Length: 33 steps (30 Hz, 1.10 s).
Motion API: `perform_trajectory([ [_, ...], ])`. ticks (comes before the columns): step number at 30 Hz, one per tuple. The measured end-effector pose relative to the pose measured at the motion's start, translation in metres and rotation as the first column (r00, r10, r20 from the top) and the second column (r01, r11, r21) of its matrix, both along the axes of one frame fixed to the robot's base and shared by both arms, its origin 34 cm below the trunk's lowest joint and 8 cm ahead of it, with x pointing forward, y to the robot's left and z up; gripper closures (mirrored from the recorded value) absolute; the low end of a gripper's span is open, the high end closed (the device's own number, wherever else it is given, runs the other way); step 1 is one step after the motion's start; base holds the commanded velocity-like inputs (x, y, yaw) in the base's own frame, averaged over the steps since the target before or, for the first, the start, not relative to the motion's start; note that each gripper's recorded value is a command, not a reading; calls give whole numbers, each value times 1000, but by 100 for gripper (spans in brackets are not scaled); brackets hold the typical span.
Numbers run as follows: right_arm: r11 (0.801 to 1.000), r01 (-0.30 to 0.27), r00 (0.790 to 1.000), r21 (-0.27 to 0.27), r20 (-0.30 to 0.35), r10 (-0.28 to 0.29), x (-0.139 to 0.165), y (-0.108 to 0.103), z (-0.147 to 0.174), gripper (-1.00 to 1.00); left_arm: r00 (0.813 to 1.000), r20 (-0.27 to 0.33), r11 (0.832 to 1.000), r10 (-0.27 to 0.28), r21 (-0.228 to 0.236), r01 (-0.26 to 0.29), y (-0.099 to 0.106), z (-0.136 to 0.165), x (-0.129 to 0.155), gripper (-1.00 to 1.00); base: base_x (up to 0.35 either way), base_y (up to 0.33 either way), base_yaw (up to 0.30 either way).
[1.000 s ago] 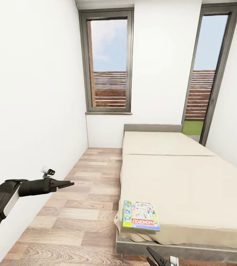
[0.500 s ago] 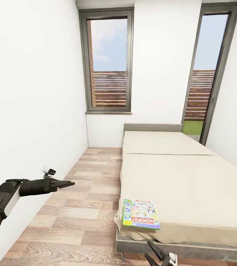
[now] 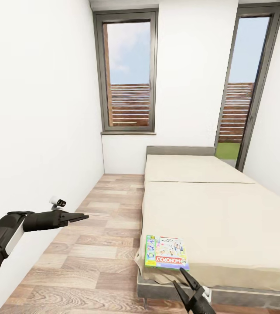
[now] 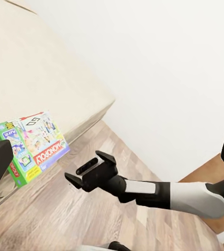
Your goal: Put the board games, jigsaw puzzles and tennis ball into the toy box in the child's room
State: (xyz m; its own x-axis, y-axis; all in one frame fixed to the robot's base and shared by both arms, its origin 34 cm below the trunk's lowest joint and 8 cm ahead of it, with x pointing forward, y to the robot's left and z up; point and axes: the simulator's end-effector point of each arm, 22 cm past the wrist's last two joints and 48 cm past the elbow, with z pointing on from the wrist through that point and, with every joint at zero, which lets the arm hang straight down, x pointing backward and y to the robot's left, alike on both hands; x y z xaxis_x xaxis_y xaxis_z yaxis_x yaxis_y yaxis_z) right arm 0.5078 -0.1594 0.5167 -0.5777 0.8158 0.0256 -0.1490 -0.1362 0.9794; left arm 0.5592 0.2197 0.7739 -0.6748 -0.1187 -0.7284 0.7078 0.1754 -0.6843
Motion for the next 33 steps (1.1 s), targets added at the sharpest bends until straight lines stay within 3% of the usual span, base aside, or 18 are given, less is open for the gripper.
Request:
perform_trajectory([
  [33,1000,4,999,-25,-32,-5,13,10,-4,-100,1000,-1,1000,3,2,-3,1,-1,0,-100,0,0,0],
])
